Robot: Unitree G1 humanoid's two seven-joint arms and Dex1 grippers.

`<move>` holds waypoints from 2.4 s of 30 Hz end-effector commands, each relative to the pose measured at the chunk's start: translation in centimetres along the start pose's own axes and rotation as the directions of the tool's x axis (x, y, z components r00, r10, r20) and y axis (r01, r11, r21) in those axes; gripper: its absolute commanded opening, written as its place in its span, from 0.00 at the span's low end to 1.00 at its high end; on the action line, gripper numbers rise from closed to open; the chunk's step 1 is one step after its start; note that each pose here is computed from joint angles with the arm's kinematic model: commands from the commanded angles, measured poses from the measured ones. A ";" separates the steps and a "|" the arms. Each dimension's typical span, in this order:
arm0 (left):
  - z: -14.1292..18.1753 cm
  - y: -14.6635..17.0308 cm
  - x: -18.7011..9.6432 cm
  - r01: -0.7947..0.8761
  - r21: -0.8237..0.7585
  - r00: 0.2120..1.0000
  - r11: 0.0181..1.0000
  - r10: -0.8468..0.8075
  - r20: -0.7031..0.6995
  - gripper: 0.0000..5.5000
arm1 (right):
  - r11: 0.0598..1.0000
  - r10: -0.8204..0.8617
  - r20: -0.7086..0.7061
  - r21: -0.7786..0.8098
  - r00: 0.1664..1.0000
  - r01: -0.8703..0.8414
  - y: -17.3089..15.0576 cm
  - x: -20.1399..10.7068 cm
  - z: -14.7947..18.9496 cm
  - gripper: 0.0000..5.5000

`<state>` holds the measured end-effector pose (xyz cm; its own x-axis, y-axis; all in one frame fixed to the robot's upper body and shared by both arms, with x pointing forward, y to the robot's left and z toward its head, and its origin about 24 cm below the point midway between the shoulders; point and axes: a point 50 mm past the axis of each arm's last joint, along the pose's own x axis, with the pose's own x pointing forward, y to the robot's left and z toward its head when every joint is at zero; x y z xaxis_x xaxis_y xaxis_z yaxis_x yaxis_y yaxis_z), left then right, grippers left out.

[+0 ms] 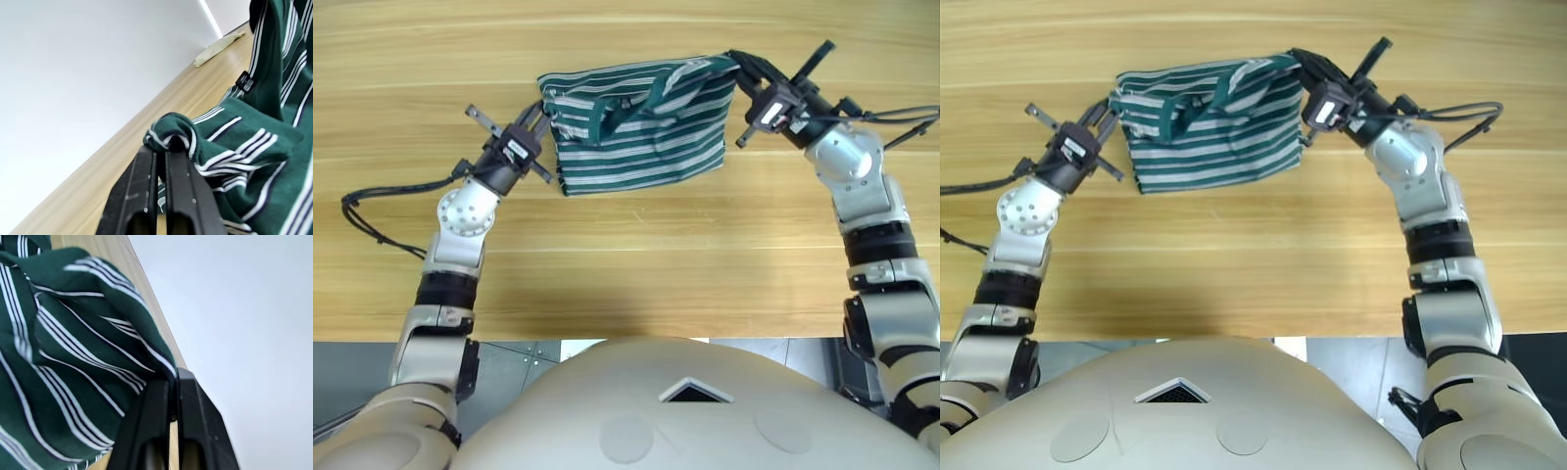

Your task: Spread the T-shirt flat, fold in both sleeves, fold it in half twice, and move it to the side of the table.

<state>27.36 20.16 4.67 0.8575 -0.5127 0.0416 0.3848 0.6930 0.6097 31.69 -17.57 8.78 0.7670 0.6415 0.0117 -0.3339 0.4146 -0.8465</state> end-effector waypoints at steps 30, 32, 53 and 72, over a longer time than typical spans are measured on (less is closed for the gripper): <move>-5.0 0.1 5.5 -0.201 -0.142 0.907 0.969 0.129 -0.401 0.63 | 0.991 -0.075 -0.077 -0.115 0.994 0.066 6.2 8.0 1.4 0.47; -5.7 -0.4 4.3 -0.217 -0.160 0.902 0.963 0.135 -0.410 0.70 | 0.988 0.000 0.027 -0.157 1.000 0.004 8.4 8.4 3.3 0.47; -6.0 4.5 2.2 -0.548 -0.136 0.791 0.825 0.459 -0.405 0.98 | 0.567 0.791 0.098 -0.489 0.605 -0.663 13.6 -8.7 -0.3 0.47; 2.6 -5.1 8.1 0.292 0.129 0.926 0.948 -0.314 0.209 0.98 | 0.966 -0.259 0.153 0.020 0.954 0.259 -0.8 -3.9 1.4 0.47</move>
<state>33.13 14.13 5.26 0.7575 -0.6469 0.0884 0.4418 0.6076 0.6600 27.50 -19.76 10.92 0.7110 0.6132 0.3441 -0.1277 0.5938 -0.7944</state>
